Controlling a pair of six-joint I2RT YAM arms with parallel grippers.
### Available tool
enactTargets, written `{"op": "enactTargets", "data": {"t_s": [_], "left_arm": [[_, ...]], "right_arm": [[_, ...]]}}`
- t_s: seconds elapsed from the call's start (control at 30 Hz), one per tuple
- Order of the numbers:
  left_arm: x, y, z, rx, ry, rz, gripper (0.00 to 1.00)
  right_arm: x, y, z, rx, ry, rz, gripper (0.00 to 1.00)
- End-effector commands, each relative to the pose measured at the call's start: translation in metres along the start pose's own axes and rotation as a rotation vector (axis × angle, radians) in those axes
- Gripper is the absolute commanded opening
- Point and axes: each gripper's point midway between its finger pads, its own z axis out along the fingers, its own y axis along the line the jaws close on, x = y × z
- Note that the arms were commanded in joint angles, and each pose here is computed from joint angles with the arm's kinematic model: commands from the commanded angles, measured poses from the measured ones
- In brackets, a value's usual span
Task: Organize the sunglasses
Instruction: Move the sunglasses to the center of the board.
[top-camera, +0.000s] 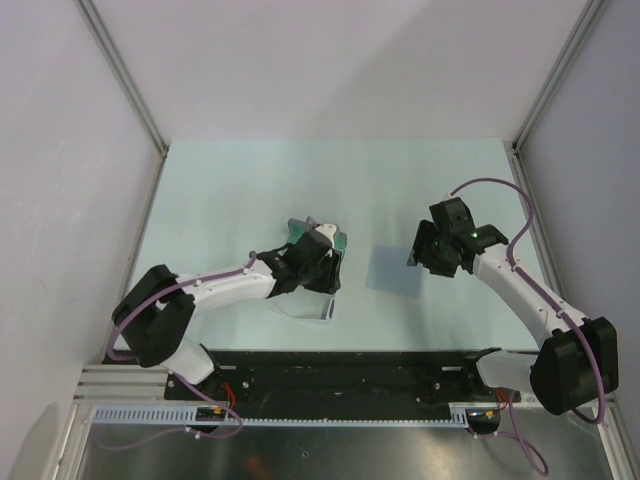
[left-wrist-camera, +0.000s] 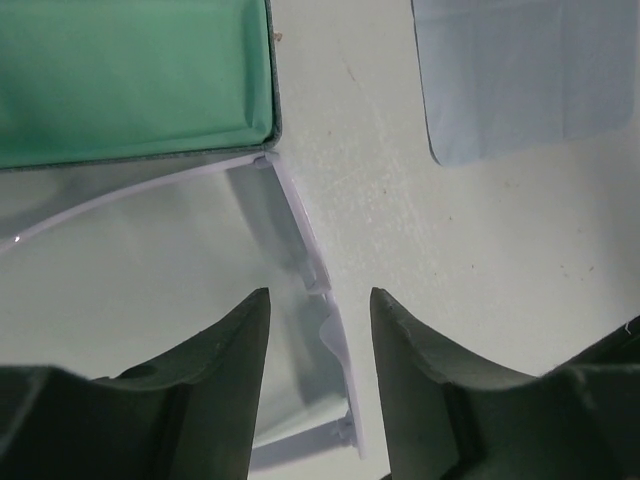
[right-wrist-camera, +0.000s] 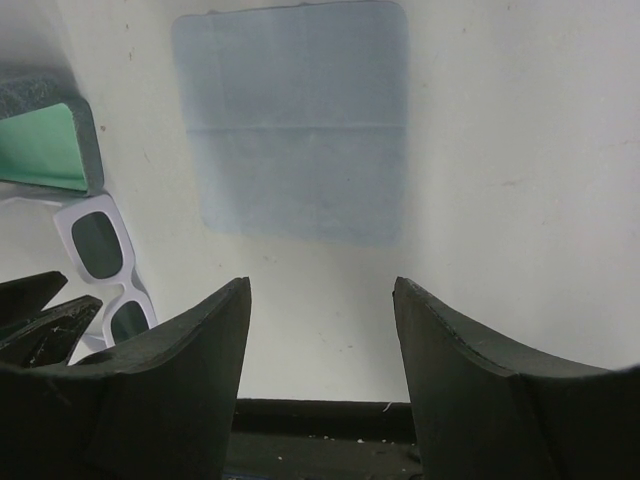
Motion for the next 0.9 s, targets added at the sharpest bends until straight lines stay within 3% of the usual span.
{"op": "enactTargets", "data": {"t_s": [0.0,0.37,0.67,0.87], "left_arm": [[-0.014,-0.008,0.006,0.007,-0.025,-0.017,0.49],[-0.019,-0.008,0.019,-0.012,-0.027,0.000,0.32],[-0.014,-0.006,0.014,-0.006,-0.023,0.014,0.02],[-0.010,0.000,-0.002,-0.004,-0.044,0.012,0.00]], "right_arm": [[-0.003,-0.001,-0.006,-0.006,-0.033,-0.015,0.64],[-0.005,-0.006,-0.007,0.008,-0.044,-0.016,0.62],[-0.007,-0.007,-0.006,0.014,-0.051,-0.004,0.61],[-0.009,-0.008,-0.007,0.017,-0.056,-0.005,0.61]]}}
